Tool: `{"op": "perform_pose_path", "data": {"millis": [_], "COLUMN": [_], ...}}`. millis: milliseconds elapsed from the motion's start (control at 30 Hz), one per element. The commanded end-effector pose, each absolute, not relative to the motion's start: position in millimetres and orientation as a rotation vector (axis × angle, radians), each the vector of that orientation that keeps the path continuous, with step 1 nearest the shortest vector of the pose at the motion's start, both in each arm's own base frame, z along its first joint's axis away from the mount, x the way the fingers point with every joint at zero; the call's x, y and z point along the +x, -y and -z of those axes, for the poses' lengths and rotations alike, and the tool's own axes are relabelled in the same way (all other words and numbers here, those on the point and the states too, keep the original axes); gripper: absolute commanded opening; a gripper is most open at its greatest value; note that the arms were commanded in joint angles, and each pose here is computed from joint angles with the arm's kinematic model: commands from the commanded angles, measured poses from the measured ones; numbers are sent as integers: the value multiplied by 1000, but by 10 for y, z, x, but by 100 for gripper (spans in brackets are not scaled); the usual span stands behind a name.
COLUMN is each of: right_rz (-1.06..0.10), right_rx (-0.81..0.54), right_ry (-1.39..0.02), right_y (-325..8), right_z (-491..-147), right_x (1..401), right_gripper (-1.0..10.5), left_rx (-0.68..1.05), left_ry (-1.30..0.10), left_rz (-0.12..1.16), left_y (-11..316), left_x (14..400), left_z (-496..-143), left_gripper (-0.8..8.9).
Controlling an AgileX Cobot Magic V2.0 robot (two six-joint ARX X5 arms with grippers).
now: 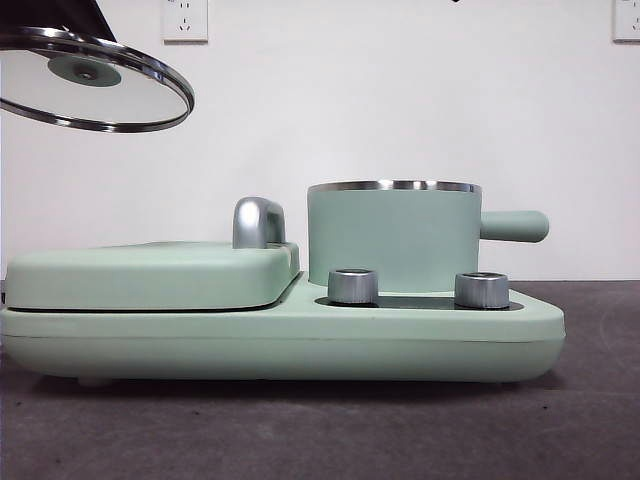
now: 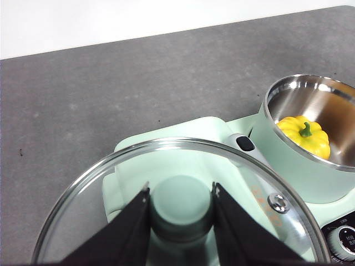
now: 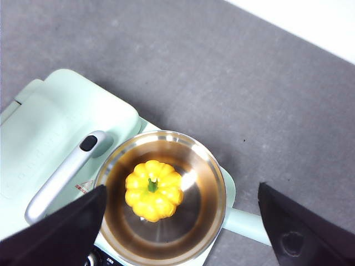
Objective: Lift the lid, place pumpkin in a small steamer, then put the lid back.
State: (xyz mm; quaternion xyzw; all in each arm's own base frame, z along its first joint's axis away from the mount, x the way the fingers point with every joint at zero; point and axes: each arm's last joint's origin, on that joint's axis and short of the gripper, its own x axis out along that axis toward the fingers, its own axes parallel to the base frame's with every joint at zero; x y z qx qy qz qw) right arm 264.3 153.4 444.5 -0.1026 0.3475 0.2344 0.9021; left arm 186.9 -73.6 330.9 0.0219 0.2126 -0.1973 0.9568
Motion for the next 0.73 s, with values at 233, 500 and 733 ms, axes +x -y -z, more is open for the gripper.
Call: {"op": "perform_pose_path", "data": {"millis": [233,500,733], "right_rz": [-479,-452,-373], "right_rx": [-144,-77,-69], "right_ry": [-642,-613,-598], "right_y": [-1241,-952,-721], "right_z": [-3909,-3457,-3190], "right_x": [2110,1629,1280], "right_gripper": [419,419,418], "left_rx": [45,45,48], "left_ry": [-394,-397,-430], "left_rz": [406,428,517], "left_y": [747,769,892], "left_x": [1886,1885,1923], "left_z": [-3374,-3369,-3307], "left_gripper": [10,9,10]}}
